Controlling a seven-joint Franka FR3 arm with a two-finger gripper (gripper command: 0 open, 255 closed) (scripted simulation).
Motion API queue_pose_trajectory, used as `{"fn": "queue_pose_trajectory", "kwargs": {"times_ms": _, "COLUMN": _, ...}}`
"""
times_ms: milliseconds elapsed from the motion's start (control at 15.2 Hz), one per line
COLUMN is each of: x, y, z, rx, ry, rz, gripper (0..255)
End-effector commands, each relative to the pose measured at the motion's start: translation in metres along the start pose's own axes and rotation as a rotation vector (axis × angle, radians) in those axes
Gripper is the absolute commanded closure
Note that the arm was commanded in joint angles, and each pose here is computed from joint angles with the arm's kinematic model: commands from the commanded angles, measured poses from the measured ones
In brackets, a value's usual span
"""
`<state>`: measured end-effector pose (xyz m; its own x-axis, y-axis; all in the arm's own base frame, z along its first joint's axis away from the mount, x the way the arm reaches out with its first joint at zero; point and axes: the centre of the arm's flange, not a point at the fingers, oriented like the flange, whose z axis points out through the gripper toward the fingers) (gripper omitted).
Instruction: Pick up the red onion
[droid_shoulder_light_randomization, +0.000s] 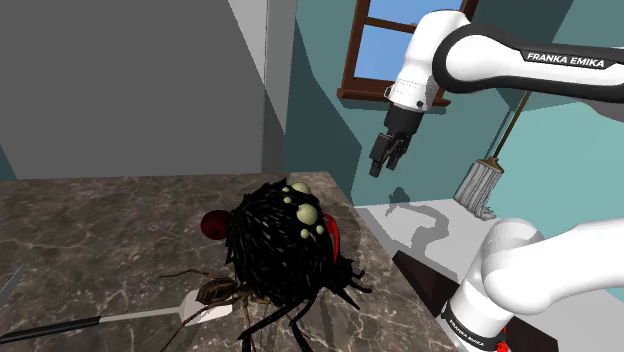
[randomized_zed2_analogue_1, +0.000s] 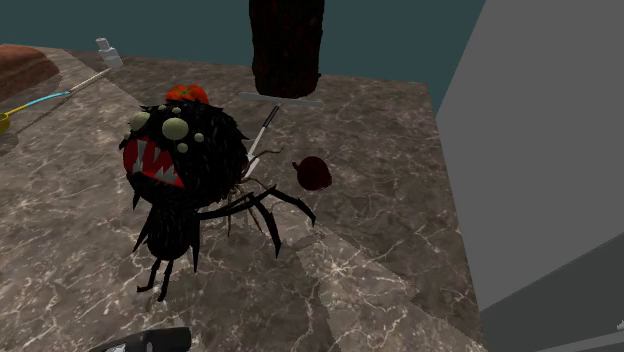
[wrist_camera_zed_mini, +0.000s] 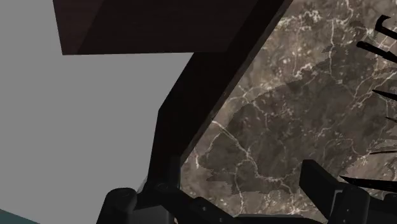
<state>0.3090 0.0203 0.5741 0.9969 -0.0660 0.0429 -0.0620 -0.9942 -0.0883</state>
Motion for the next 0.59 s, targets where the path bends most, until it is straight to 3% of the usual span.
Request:
{"fn": "queue_pose_trajectory", "kwargs": {"times_ms": 0, "x": 0.0, "y": 0.0, "z": 0.0, "rx": 0.0, "ry": 0.0, "rz": 0.0, "gripper": 0}}
{"fn": "queue_pose_trajectory", "kwargs": {"times_ms": 528, "x": 0.0, "y": -0.107, "z": 0.024, "rx": -0.028, "ry": 0.014, "rz": 0.3, "gripper": 0}}
